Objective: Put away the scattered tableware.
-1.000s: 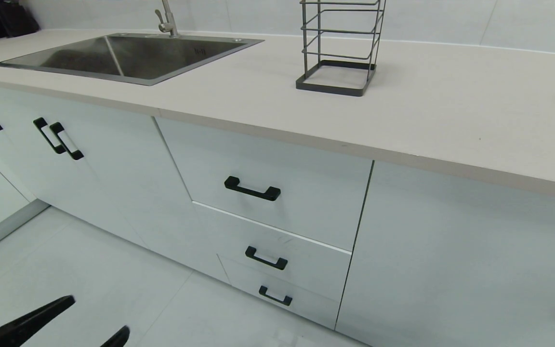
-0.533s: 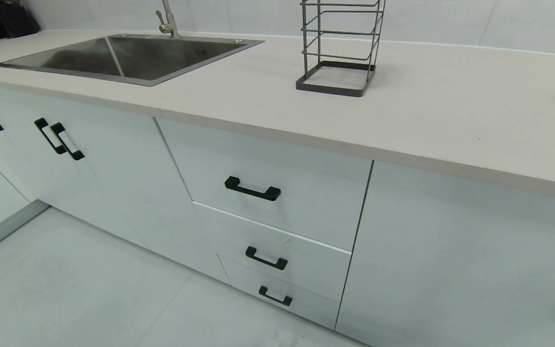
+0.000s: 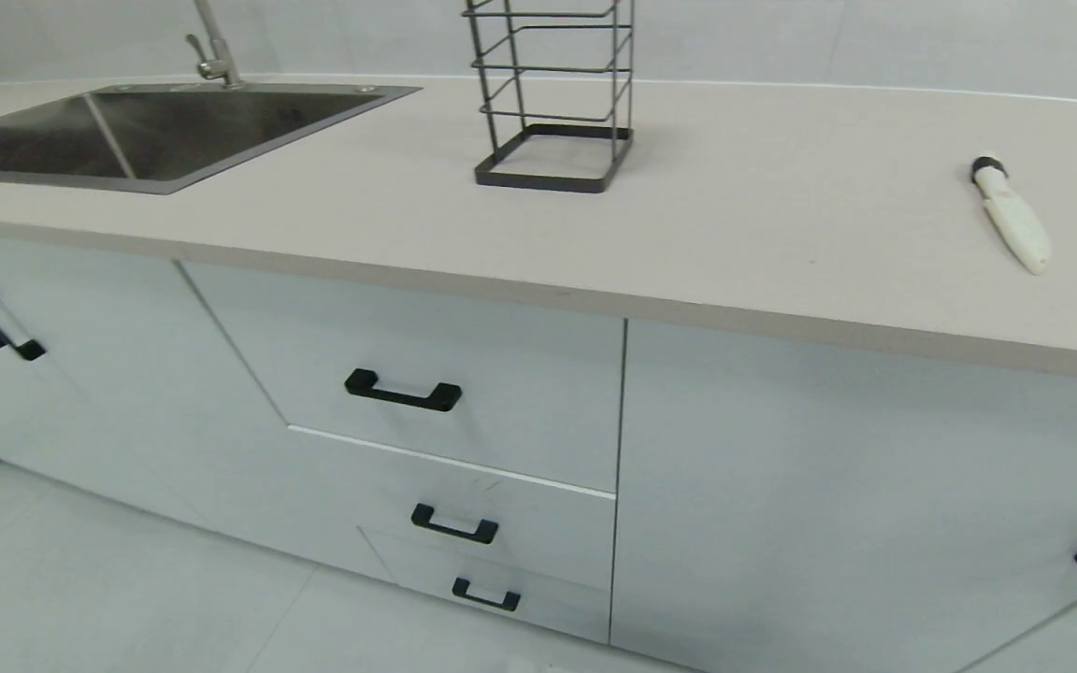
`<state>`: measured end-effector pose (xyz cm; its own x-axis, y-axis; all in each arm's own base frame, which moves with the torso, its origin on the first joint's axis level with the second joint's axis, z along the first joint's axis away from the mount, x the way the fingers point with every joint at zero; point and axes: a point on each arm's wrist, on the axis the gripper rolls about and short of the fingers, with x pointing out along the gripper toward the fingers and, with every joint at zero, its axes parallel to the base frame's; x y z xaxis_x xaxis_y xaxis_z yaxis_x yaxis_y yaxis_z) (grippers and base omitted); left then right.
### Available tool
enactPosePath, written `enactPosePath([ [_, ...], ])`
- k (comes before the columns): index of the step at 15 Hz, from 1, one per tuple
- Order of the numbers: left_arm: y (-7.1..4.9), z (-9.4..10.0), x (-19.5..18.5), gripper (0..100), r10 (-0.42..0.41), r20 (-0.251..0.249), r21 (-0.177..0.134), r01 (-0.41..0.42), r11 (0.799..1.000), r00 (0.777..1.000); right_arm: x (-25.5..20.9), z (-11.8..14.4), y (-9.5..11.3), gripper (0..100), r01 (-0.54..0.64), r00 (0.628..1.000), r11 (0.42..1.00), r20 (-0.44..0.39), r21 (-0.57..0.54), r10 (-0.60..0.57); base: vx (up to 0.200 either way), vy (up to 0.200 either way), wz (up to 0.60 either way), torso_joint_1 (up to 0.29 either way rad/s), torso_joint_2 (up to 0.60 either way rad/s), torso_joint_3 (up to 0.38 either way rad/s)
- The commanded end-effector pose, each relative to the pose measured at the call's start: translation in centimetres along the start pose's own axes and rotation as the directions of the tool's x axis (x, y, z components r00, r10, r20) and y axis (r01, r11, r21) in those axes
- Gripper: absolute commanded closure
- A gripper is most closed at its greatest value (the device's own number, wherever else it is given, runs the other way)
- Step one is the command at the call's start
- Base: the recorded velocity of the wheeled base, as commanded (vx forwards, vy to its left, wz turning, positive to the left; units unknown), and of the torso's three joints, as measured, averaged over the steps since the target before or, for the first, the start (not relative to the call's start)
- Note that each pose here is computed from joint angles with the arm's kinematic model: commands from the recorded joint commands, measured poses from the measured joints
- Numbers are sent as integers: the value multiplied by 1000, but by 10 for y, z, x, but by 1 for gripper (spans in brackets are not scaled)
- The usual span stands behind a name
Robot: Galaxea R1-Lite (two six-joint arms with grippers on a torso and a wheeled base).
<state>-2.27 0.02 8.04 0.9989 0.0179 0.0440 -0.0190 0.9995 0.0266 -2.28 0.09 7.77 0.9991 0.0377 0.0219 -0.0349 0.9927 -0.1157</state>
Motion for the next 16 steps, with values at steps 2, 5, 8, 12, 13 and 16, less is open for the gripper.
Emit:
enactPosePath([
  [2,0,1,0,0,-4,8,-36,4,999,1000,0,0,0,0,1,1000,1000,-1,-1,-1,0,0,0,0,0,0],
  [5,0,0,0,0,1,7,-41,0,999,1000,0,0,0,0,-1,1000,1000,0,-1,1,0,0,0,0,0,0],
  [8,0,0,0,0,-1,7,-33,1,999,1000,0,0,0,0,-2,1000,1000,0,0,2,0,0,0,0,0,0],
  [12,0,1,0,0,-2,8,-41,3,999,1000,0,0,0,0,3,1000,999,2,37,-3,0,0,-450,2,3,2],
  [13,0,0,0,0,-4,7,-35,4,999,1000,0,0,0,0,4,1000,999,4,38,-4,0,0,-600,-2,2,2],
  [16,0,0,0,0,-5,5,-33,6,999,1000,0,0,0,0,7,1000,999,2,32,-7,0,0,-400,3,3,0],
])
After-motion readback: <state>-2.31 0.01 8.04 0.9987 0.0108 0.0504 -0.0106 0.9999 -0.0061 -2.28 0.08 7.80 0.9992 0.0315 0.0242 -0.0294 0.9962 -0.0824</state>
